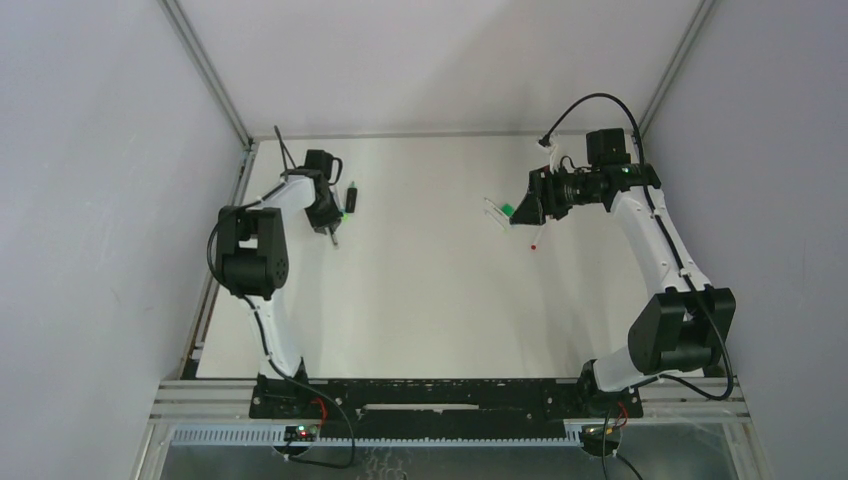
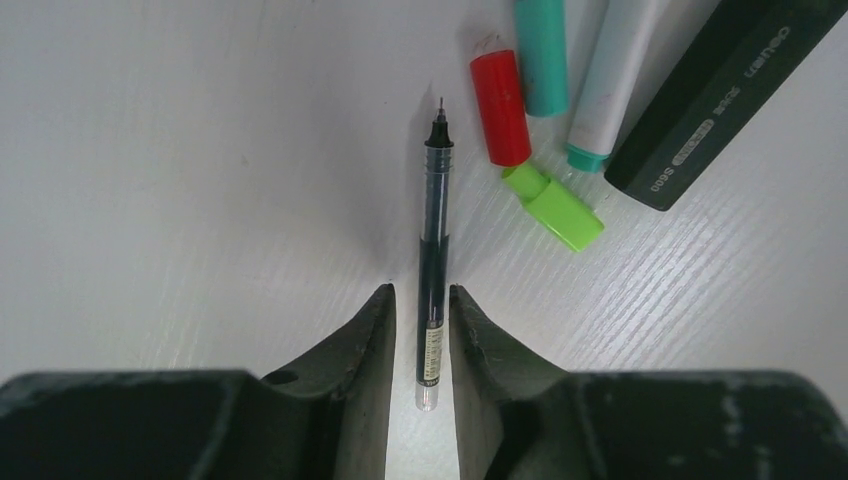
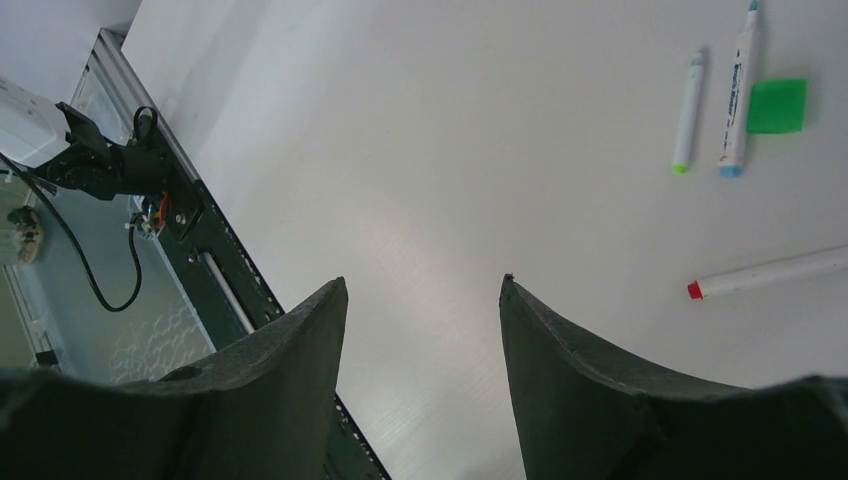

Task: Insert the pens into the pen caps
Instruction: Pick up the pen from the center of the board.

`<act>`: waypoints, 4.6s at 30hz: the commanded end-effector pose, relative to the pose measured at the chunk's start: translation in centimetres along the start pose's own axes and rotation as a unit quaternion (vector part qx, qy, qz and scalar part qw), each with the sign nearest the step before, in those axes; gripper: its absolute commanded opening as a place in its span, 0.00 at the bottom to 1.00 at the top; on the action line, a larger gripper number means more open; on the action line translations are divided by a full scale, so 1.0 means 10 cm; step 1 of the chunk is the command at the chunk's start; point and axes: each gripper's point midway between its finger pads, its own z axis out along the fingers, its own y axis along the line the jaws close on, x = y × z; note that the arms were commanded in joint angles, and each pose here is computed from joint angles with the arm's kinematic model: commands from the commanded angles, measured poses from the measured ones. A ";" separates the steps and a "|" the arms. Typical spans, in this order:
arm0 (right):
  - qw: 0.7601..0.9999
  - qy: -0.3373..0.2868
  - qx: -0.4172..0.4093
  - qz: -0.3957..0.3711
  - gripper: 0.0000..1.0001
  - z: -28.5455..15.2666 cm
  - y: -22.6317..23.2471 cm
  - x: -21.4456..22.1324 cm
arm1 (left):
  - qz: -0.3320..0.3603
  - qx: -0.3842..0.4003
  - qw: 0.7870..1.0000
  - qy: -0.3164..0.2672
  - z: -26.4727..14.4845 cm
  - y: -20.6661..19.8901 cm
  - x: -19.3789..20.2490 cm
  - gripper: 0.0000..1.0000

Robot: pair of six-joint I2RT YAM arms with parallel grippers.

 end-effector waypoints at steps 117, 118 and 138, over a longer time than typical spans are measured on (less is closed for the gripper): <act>0.979 -0.056 -0.177 0.084 0.66 1.29 0.69 -0.09 | 0.083 0.651 0.752 -0.052 -2.53 -2.17 1.71 0.00; 0.979 -0.055 -0.176 0.084 0.66 1.30 0.70 -0.08 | 0.084 0.654 0.750 -0.052 -2.55 -2.18 1.72 0.00; 0.974 -0.051 -0.191 0.113 0.09 1.33 0.79 -0.11 | 0.075 0.681 0.727 -0.048 -2.69 -2.22 1.76 0.06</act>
